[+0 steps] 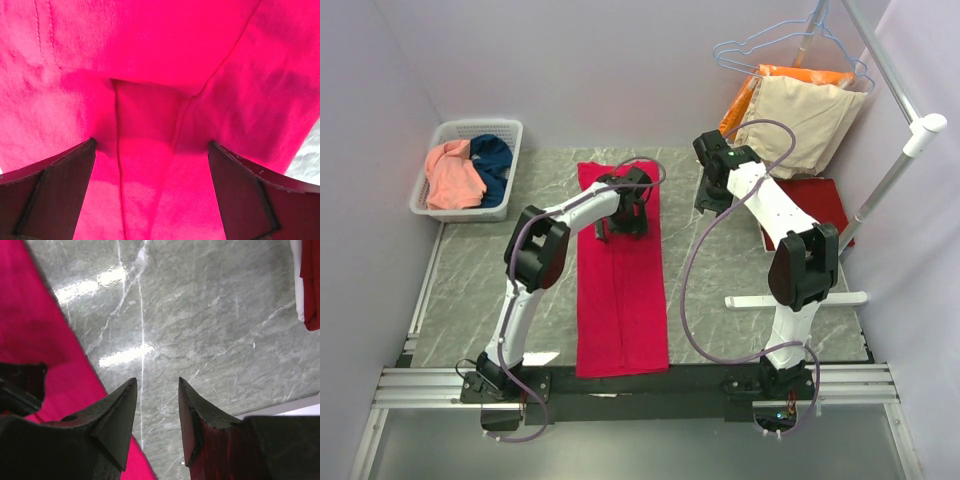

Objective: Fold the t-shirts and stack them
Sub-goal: Fold the tshirt

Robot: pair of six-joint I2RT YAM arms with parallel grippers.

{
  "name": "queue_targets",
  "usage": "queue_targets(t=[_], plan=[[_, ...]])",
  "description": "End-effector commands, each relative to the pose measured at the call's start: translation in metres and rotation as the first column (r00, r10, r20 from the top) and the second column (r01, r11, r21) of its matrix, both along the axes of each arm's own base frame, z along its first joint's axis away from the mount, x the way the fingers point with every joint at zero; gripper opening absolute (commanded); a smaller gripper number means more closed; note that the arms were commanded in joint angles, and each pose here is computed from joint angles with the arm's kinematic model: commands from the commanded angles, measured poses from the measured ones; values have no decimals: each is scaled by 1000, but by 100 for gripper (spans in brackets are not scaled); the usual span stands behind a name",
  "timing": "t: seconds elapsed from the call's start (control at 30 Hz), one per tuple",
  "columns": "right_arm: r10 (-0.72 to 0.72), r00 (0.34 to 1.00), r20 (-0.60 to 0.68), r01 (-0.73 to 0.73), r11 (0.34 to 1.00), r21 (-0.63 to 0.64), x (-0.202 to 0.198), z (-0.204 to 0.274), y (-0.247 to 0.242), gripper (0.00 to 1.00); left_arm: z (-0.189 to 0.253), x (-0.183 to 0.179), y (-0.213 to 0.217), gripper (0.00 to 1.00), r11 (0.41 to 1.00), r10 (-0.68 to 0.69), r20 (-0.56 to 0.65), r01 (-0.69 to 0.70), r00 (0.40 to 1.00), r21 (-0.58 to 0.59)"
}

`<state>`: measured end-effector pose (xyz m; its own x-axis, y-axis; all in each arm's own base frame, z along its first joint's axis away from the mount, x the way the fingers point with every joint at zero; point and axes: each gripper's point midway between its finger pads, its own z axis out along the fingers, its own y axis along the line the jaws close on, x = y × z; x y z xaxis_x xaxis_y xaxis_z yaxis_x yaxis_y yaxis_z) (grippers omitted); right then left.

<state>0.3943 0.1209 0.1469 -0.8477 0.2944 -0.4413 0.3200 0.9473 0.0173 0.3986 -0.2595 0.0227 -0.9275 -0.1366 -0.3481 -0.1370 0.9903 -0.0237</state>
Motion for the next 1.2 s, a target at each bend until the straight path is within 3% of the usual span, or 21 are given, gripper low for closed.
queue_targets(t=[0.0,0.17,0.57,0.67,0.83,1.03,1.17], plan=[[9,997,73,-11,1000,27,5,24,1,46,-12,17,7,100,995,43,6,-43,999,94],[7,998,66,-8,1000,21,8,23,-1,45,-26,40,13,100,988,33,13,-35,999,151],[6,998,63,-7,1000,16,22,23,-2,44,-26,111,47,99,989,71,130,-86,989,117],[13,998,69,-15,1000,19,26,26,0,44,-4,131,44,99,996,42,234,-61,971,72],[27,996,88,-31,999,40,27,30,4,44,72,150,32,99,1000,11,415,-4,910,-19],[40,996,81,-45,997,61,17,29,6,44,110,116,19,99,995,-54,409,83,911,-53],[106,993,51,-109,991,81,2,22,12,43,98,60,23,100,998,-53,301,64,952,-28]])
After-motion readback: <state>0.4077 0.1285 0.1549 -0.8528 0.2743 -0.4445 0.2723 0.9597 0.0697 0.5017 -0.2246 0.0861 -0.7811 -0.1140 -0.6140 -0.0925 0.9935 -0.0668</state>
